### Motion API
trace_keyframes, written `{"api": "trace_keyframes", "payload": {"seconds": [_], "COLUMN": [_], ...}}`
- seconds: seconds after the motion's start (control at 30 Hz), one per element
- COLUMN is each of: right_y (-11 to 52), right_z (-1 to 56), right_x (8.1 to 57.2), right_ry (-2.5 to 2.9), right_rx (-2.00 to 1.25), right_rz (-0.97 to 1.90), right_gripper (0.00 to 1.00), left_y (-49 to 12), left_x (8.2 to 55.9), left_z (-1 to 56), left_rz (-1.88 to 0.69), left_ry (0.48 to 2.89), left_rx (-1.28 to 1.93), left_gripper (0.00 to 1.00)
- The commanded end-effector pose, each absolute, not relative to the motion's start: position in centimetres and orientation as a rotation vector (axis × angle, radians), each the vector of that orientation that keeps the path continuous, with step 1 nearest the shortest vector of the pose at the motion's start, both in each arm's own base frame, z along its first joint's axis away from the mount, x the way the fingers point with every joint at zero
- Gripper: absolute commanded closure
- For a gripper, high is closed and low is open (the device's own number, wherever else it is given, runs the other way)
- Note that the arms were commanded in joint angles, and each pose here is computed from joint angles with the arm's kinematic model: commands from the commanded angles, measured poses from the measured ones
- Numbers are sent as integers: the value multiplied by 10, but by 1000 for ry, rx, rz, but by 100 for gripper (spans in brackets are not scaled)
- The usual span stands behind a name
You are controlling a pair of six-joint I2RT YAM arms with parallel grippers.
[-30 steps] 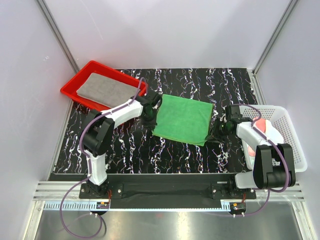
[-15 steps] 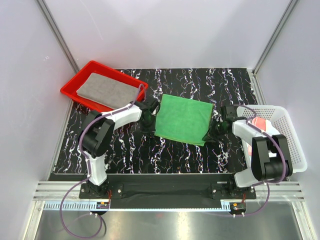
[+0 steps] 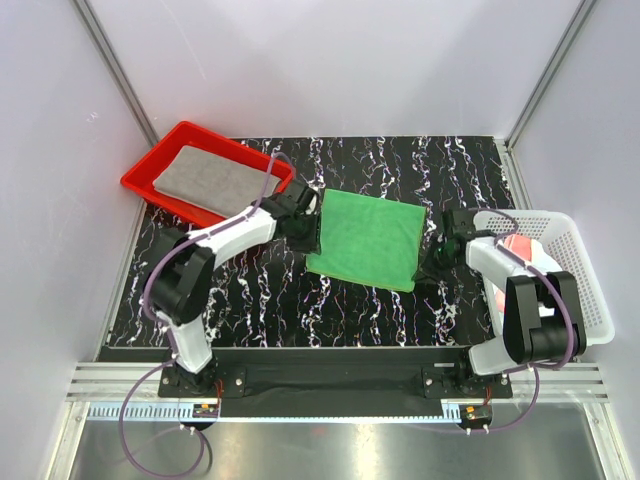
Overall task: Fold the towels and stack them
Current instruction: Fold the towel
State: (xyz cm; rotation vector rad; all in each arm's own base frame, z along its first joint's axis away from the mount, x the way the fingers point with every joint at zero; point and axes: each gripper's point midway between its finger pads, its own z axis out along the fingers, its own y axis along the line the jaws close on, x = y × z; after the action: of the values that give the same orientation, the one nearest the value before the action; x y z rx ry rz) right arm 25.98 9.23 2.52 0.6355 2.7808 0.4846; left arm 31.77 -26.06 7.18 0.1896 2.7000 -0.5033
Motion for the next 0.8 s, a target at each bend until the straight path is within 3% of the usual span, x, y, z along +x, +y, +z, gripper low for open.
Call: {"api": "trace_keyframes", "payload": {"seconds": [0.0, 0.13, 0.33, 0.6, 0.77], "right_y": [101, 112, 113, 99, 97], "right_z": [62, 69, 21, 18, 72], "right_x": [284, 297, 275, 247, 264], "right_ry": [2695, 2665, 2767, 2787, 2681], "right_rx": [556, 523, 536, 586, 522], "right_rz": [546, 629, 627, 527, 524], "right_gripper": [83, 83, 82, 82, 76], "left_y": [-276, -263, -248, -241, -254], "left_x": [325, 317, 291, 265, 281], "left_z": [49, 25, 11, 33, 94], "left_rz": [-558, -463, -314, -294, -371], "left_ry": [2707, 2785, 2834, 2800, 2699], "left_rx": [247, 187, 105, 52, 171], "left_gripper": [65, 65, 66, 65, 48]}}
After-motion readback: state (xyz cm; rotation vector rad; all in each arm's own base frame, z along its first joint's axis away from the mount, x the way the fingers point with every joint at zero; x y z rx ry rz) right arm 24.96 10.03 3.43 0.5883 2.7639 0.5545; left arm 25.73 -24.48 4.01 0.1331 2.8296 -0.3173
